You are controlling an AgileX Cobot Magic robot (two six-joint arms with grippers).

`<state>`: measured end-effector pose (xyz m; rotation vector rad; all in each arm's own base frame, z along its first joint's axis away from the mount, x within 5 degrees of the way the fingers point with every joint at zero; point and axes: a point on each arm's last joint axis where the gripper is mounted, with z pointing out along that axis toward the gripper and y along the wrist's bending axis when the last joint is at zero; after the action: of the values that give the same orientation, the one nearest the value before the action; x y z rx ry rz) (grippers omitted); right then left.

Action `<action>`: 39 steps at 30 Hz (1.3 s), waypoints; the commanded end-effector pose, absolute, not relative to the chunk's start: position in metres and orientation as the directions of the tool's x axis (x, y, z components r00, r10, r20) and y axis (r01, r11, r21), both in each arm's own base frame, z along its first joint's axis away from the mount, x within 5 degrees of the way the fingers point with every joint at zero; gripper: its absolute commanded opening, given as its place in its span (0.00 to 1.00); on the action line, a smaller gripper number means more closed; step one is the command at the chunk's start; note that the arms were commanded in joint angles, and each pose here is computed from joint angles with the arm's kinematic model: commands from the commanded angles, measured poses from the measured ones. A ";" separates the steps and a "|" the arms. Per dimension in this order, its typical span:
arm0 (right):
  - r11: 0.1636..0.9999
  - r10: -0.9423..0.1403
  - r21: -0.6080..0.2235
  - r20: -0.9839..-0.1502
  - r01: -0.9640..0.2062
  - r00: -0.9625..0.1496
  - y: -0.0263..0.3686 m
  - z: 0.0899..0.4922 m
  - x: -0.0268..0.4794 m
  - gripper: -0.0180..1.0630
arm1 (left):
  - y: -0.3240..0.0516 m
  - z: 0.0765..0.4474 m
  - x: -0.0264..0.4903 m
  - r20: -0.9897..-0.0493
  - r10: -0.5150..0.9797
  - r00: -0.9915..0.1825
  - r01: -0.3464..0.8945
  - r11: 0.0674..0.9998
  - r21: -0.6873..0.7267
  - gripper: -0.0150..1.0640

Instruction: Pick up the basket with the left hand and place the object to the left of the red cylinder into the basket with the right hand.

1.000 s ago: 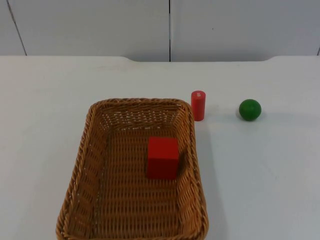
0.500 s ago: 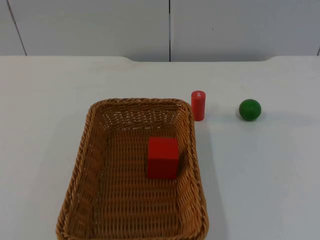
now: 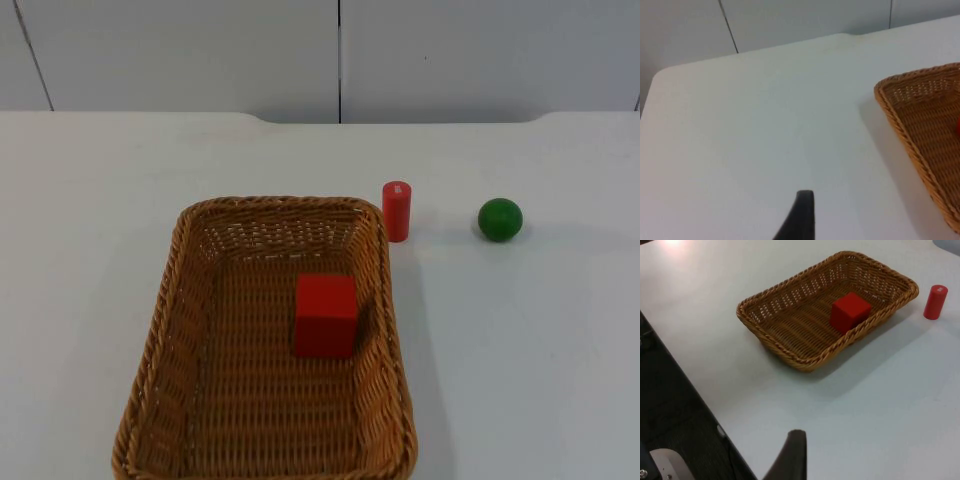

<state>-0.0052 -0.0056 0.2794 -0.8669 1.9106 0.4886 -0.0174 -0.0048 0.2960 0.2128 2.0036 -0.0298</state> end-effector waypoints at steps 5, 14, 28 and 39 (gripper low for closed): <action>0.672 -0.351 -0.020 -0.889 -0.741 -0.295 -0.006 0.280 -0.005 0.78 | -0.005 0.276 -0.006 -0.882 0.111 -0.458 0.150 0.988 0.046 0.79; 0.672 -0.351 -0.020 -0.889 -0.741 -0.295 -0.006 0.280 -0.005 0.78 | -0.001 0.275 -0.005 -0.881 0.051 -0.470 0.076 0.997 0.017 0.79; 0.664 -0.333 0.017 -0.888 -0.747 -0.316 -0.004 0.280 -0.007 0.78 | -0.001 0.275 -0.005 -0.881 0.051 -0.470 0.076 0.997 0.017 0.79; 0.666 -0.334 0.014 -0.888 -0.746 -0.315 -0.004 0.280 -0.006 0.99 | 0.000 0.275 -0.005 -0.881 0.052 -0.470 0.076 0.997 0.018 0.99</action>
<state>-0.0065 -0.0041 0.2797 -0.8439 1.9243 0.5350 -0.0055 -0.0009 0.2753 0.0970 2.0707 -0.0324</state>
